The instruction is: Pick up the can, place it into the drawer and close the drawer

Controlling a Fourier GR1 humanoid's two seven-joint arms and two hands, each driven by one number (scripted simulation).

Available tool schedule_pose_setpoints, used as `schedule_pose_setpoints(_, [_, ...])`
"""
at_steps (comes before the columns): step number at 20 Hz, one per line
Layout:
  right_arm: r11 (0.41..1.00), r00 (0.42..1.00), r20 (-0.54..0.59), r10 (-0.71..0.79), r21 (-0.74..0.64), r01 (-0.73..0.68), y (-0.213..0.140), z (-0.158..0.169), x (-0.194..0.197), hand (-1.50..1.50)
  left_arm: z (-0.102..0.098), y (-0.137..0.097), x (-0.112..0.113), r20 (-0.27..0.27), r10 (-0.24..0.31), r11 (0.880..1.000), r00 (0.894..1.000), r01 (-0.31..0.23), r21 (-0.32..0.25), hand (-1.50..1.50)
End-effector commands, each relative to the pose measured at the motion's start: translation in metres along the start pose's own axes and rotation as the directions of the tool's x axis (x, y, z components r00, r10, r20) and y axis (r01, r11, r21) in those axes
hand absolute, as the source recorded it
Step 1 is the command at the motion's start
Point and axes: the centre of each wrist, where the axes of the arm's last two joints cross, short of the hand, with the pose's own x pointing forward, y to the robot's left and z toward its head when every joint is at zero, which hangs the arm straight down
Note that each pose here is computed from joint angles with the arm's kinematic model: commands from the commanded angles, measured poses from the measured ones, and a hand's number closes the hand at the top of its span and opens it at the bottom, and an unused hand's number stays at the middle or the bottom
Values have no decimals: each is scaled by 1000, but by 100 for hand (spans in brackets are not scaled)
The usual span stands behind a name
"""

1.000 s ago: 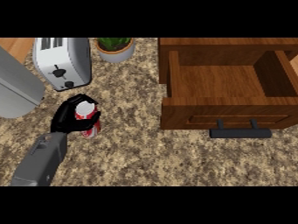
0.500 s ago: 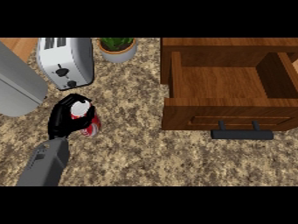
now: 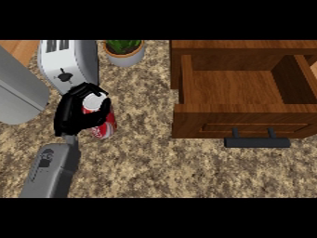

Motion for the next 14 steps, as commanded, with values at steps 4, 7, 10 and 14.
schedule_pose_setpoints(4, [1000,1000,15,4,4,-4,6,12,15,-150,-12,-50,52,58,-6,997,998,10,-71,150])
schedule_pose_setpoints(7, [1000,1000,3,7,-14,-7,2,-3,-12,-150,-21,-77,90,34,-10,995,999,14,-99,150])
schedule_pose_setpoints(10, [1000,1000,-4,5,0,-5,2,-8,-12,-150,-28,-99,101,46,-13,993,999,19,-118,150])
schedule_pose_setpoints(14, [1000,1000,12,11,-4,-11,-7,-1,1,-150,-54,-126,132,73,-63,988,995,73,-138,150])
